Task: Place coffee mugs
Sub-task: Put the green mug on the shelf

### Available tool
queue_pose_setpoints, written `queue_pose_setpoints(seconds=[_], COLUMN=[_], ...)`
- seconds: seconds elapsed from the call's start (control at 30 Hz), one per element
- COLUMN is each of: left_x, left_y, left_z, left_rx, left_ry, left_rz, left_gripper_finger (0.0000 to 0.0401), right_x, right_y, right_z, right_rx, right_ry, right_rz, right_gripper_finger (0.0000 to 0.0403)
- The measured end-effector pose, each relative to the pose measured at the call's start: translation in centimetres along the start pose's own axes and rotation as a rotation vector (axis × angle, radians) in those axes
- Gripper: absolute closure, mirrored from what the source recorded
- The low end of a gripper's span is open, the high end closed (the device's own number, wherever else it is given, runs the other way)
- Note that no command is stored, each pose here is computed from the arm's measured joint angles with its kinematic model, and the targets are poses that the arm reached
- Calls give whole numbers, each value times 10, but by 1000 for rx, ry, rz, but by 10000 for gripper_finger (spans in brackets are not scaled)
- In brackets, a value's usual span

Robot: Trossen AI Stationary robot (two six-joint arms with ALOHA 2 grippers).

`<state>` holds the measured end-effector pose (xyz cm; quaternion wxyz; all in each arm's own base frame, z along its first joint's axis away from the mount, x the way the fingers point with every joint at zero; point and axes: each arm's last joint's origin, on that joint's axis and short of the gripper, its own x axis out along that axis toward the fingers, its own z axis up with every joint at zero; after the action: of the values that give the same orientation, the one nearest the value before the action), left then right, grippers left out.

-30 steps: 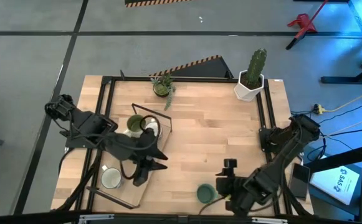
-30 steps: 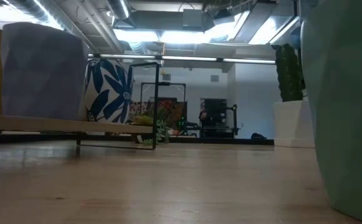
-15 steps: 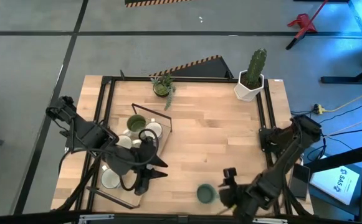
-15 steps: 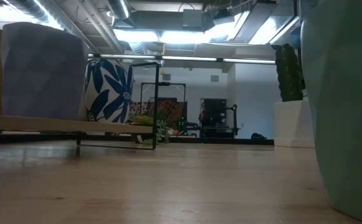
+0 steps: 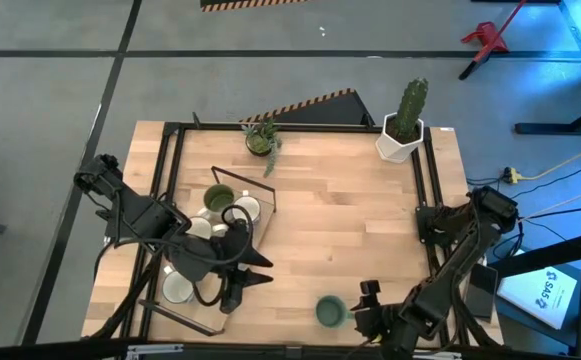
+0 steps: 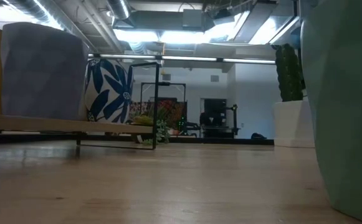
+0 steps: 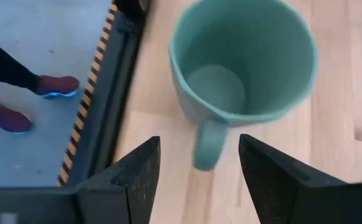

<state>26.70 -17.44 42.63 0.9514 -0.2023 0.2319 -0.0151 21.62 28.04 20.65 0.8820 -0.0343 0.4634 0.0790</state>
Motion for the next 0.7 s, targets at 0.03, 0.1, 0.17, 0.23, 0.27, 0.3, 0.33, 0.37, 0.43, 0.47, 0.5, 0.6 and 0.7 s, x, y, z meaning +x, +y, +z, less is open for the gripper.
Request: queue_pose_setpoints(seconds=[0.03,0.1,0.17,0.23,0.27,0.3,0.33,0.37,0.43,0.47,0.5,0.6,0.7], left_x=[0,0,0,0,0,0,0,0,0,0,0,0,0], left_y=[0,0,0,0,0,0,0,0,0,0,0,1,1], left_z=[0,0,0,0,0,0,0,0,0,0,0,0,0], left_rx=[-2,-2,-2,-1,0,0,0,1,2,2,2,3,4], left_ry=[0,0,-1,0,-1,-2,-4,-4,-4,-4,-4,-4,-2], left_rz=[0,0,1,2,3,4,6,7,7,8,8,9,10], left_gripper_finger=[259,259,259,259,259,259,259,259,259,259,259,259,259], right_x=[2,5,7,10,11,13,14,16,19,20,21,25,29], right_y=[-2,-4,-6,-7,-8,-10,-12,-13,-14,-16,-17,-23,-31], right_z=[-1,-5,-9,-12,-14,-16,-17,-18,-19,-19,-18,-12,-4], right_rx=[1,1,2,2,-1,3,9,16,31,37,42,40,21], right_ry=[1,9,21,23,29,37,42,40,29,26,23,13,-3], right_rz=[-10,-18,-31,-35,-40,-48,-54,-53,-49,-48,-49,-56,-51], right_gripper_finger=[198,198,198,198,198,198,198,198,198,198,198,198,198])
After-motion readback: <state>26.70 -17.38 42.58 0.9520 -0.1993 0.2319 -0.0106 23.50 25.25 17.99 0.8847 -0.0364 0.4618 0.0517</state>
